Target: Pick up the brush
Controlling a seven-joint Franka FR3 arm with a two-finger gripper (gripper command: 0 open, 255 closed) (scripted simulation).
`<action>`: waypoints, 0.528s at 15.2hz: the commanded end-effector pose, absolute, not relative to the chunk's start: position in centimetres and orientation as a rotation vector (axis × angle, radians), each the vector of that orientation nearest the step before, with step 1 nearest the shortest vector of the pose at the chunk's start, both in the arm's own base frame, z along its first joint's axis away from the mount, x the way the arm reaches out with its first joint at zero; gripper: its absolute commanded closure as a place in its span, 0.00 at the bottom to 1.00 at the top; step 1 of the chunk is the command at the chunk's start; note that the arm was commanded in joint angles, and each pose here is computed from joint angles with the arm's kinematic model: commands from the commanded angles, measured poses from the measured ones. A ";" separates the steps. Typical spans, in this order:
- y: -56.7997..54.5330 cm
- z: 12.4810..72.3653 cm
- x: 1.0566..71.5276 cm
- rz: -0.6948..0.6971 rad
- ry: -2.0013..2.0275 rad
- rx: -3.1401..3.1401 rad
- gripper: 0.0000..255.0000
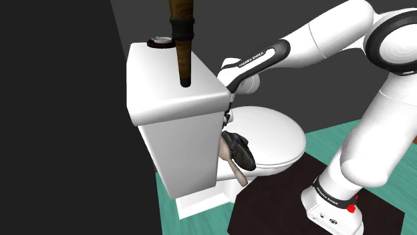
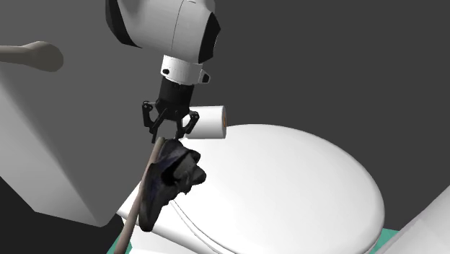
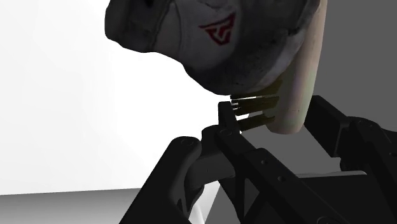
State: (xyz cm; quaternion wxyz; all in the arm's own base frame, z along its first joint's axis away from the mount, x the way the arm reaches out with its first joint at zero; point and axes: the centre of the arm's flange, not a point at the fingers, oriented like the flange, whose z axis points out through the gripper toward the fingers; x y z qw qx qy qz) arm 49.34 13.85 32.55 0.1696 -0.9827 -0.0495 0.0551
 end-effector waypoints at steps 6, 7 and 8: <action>14.0 34.0 49.2 0.160 -0.142 -2.793 1.00; 14.0 34.6 49.2 0.160 -0.142 -2.793 1.00; 14.0 35.1 49.2 0.160 -0.142 -2.793 1.00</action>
